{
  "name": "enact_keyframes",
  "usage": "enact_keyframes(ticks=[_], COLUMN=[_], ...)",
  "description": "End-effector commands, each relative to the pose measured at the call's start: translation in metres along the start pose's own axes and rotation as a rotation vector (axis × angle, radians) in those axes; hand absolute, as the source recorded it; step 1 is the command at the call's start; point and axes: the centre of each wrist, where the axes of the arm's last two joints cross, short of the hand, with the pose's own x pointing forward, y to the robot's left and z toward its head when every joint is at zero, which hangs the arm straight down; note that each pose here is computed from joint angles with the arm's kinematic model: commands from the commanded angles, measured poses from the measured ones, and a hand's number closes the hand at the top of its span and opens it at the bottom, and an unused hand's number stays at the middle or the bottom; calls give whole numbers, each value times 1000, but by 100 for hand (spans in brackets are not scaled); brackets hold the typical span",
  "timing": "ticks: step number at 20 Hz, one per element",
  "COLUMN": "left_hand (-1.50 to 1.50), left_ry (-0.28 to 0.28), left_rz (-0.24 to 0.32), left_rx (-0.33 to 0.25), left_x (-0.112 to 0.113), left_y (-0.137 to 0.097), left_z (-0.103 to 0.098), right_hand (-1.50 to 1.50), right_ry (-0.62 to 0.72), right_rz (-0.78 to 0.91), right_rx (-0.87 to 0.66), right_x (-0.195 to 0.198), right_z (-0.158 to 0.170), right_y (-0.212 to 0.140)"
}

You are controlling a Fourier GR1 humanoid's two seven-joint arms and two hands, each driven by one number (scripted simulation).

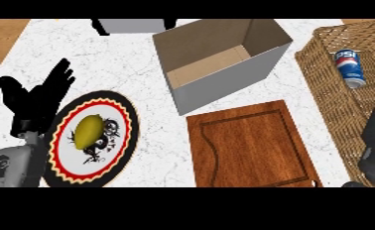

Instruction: Pick the can from the cutting board and place it in the basket

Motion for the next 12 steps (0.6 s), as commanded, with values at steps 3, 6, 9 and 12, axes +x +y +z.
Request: enact_keyframes(ticks=[3, 6, 9, 12], left_hand=[0, 0, 0, 0], left_ry=[3, 29, 26, 18], left_rz=[-9, 5, -3, 13], left_rx=[11, 40, 28, 19], left_x=[-4, -26, -7, -14], left_y=[5, 7, 5, -3], left_z=[7, 15, 9, 11], right_hand=[-150, -150, -150, -150], right_ry=[180, 225, 210, 202], right_rz=[-197, -192, -128, -160], right_rx=[-108, -39, 35, 86], right_x=[-15, -31, -60, -62], right_z=[2, -5, -8, -8], right_y=[-56, -92, -115, -156])
